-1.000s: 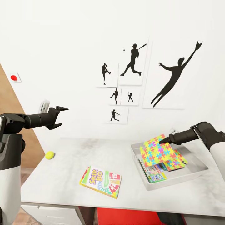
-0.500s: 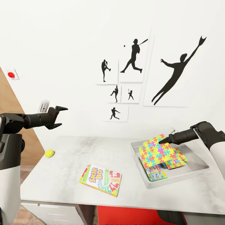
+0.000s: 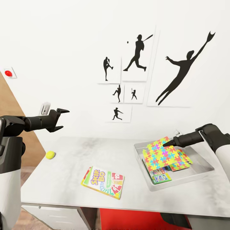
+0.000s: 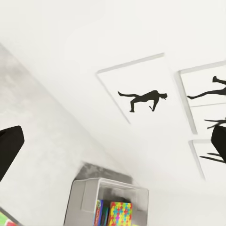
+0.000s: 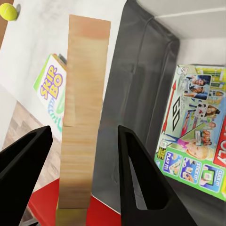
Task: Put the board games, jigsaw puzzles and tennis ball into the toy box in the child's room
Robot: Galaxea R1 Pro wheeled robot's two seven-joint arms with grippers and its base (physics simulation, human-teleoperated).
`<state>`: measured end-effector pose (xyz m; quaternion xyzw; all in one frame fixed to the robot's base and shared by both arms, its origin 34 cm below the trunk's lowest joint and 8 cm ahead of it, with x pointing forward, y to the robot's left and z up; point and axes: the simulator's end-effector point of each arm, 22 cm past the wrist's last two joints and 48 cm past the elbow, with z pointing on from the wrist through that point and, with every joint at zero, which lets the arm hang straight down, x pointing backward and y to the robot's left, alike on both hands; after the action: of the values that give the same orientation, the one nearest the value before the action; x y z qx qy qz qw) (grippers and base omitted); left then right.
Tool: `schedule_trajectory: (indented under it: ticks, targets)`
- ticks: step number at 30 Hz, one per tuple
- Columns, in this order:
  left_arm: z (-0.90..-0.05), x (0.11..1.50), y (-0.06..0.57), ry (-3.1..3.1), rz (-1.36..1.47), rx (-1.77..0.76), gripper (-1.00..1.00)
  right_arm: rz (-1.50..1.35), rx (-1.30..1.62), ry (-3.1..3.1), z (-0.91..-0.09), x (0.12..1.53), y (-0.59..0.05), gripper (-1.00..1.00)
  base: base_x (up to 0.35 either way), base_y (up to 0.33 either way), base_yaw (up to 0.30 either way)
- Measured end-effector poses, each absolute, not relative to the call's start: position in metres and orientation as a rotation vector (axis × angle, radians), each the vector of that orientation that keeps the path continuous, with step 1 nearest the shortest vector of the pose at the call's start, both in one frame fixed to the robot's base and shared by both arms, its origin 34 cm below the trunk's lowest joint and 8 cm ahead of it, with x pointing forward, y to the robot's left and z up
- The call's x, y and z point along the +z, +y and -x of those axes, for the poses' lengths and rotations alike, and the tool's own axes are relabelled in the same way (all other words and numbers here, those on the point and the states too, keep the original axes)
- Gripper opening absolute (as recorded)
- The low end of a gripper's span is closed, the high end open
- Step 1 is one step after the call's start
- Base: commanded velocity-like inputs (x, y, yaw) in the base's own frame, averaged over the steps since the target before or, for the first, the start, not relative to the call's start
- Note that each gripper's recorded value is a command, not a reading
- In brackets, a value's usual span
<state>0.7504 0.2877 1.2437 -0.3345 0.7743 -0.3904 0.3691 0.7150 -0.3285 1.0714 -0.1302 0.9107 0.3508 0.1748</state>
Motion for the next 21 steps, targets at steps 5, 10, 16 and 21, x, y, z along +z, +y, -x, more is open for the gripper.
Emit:
schedule_trajectory:
  ticks: [5, 10, 16, 21]
  targets:
    - [-0.753, 1.239, 0.288, 1.994, 0.864, -1.000, 1.00, 0.371, 0.989, 2.577, -0.719, 1.073, -0.329, -1.00, 0.000, 0.000, 0.000]
    - [-0.755, 1.236, 0.288, 1.997, 0.866, -0.998, 1.00, 0.376, 0.983, 2.567, -0.726, 1.078, -0.330, -1.00, 0.000, 0.000, 0.000]
    - [-0.757, 1.230, 0.289, 2.005, 0.873, -0.994, 1.00, 0.397, 1.000, 2.558, -0.728, 1.077, -0.325, -1.00, 0.000, 0.000, 0.000]
    - [-0.759, 1.224, 0.290, 2.012, 0.878, -0.991, 1.00, 0.436, 1.004, 2.546, -0.729, 1.073, -0.324, -1.00, 0.000, 0.000, 0.000]
